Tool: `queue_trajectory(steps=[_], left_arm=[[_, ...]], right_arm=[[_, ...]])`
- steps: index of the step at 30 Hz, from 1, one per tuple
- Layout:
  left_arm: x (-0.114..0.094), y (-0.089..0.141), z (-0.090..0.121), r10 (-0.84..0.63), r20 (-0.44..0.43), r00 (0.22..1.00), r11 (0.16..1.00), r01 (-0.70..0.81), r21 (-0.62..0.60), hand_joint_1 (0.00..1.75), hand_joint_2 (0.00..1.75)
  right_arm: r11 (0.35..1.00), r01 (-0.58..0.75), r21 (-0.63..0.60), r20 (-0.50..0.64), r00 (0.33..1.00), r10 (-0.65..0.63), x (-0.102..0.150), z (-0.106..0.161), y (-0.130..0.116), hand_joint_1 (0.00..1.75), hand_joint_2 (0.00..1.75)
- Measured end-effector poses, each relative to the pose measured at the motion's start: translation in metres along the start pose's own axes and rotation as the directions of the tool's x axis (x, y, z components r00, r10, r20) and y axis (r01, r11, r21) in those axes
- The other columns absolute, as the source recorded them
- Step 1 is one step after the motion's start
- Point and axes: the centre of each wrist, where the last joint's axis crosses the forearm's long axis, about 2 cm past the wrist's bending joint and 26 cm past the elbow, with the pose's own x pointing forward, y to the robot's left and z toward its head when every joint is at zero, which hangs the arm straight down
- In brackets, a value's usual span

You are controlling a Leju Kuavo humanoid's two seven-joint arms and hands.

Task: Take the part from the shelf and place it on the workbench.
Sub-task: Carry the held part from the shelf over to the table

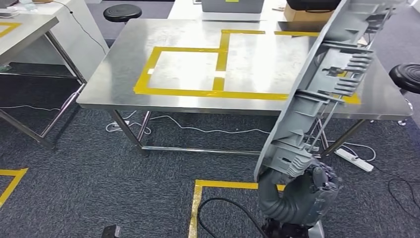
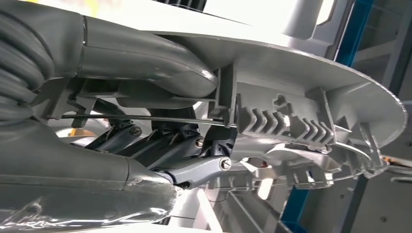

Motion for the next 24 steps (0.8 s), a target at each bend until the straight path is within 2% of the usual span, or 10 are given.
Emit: queue_trajectory(steps=[11,24], left_arm=[[-0.0002,0.0015,0.0000,0.006,0.017,1.000,1.000,-0.006,0.004,0.00,1.75],[-0.0001,-0.0002,0.0000,0.036,0.061,0.997,0.999,-0.036,-0.004,0.00,1.75]], right_arm=[[0.999,0.039,0.031,-0.030,0.999,-0.038,0.0021,0.0048,0.0005,1.75,1.75],[1.000,0.018,0.016,-0.025,1.000,-0.018,0.0024,0.0061,-0.0014,1.75,1.75]])
